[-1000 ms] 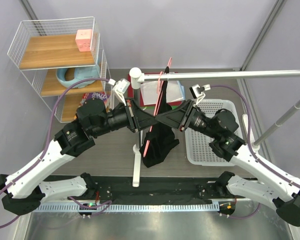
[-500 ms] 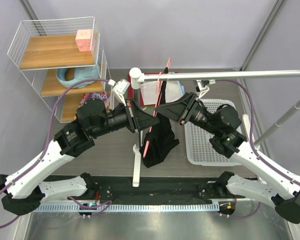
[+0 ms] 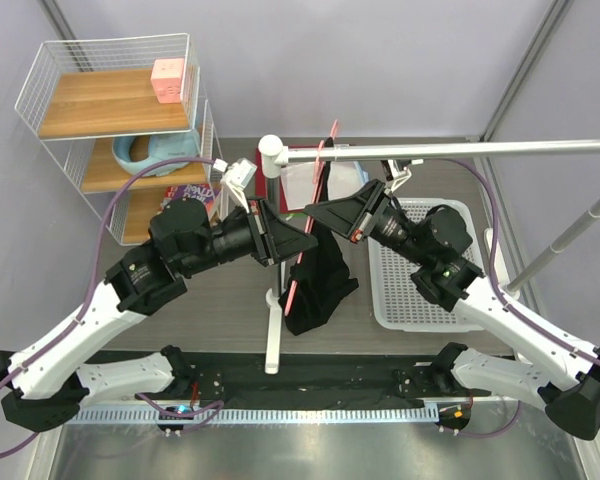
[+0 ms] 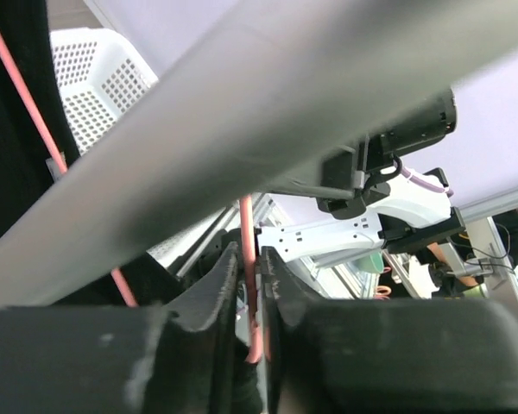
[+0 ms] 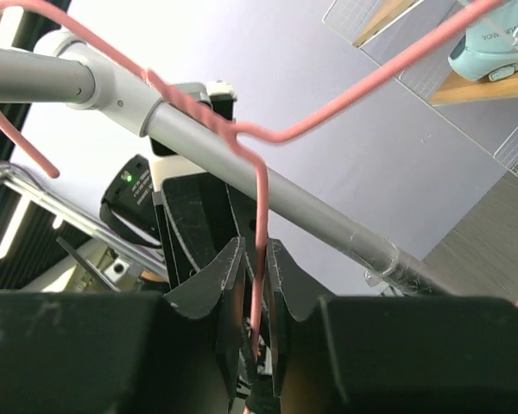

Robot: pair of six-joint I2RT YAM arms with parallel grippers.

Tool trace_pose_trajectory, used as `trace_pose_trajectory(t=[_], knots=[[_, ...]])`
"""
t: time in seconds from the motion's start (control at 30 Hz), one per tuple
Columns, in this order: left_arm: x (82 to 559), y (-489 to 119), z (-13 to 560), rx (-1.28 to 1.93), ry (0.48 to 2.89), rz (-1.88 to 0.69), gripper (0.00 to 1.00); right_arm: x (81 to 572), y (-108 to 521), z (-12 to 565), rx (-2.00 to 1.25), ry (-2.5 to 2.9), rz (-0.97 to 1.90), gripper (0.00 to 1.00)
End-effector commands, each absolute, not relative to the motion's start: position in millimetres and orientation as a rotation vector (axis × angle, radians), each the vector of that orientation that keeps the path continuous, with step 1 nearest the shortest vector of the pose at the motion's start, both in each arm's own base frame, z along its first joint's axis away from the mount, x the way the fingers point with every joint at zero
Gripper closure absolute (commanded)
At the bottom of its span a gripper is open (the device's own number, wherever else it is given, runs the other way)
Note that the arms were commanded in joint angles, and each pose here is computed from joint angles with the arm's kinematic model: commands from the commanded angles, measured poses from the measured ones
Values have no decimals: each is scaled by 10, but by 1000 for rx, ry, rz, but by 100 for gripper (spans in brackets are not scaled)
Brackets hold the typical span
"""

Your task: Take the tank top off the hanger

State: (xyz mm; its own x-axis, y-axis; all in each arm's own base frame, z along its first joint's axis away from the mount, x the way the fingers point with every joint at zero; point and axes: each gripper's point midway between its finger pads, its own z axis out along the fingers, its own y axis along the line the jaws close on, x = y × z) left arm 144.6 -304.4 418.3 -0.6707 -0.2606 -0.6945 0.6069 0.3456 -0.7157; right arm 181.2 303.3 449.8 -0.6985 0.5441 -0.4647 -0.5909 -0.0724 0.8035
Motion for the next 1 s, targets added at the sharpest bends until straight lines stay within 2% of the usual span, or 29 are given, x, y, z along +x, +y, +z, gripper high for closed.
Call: trace_pose_trajectory(t=[0.0, 0.07, 0.17, 0.33, 0.4, 0.73, 0.97], knots=[[1379, -2944, 4397, 300, 1759, -1451, 79, 1864, 2936, 4734, 40, 1325, 1894, 80], [1364, -2924, 4420, 299, 1751, -1455, 71, 1877, 2935, 4759, 60, 1325, 1903, 89], [1332, -2886, 4461, 302, 1734, -1462, 58, 1893, 2923, 4809, 83, 1310, 1920, 98], [1245, -2746, 4540, 299, 1669, -1480, 41, 1961, 2892, 4932, 123, 1310, 1885, 99], [1226, -2700, 4535, 294, 1660, -1478, 38, 2002, 2913, 4932, 135, 1335, 1868, 99], [1106, -2436, 4552, 271, 1631, -1458, 34, 2379, 2975, 5058, 299, 1431, 1788, 99], [1058, -2328, 4561, 268, 1628, -1441, 31, 2694, 2848, 4775, 408, 1497, 1723, 99]])
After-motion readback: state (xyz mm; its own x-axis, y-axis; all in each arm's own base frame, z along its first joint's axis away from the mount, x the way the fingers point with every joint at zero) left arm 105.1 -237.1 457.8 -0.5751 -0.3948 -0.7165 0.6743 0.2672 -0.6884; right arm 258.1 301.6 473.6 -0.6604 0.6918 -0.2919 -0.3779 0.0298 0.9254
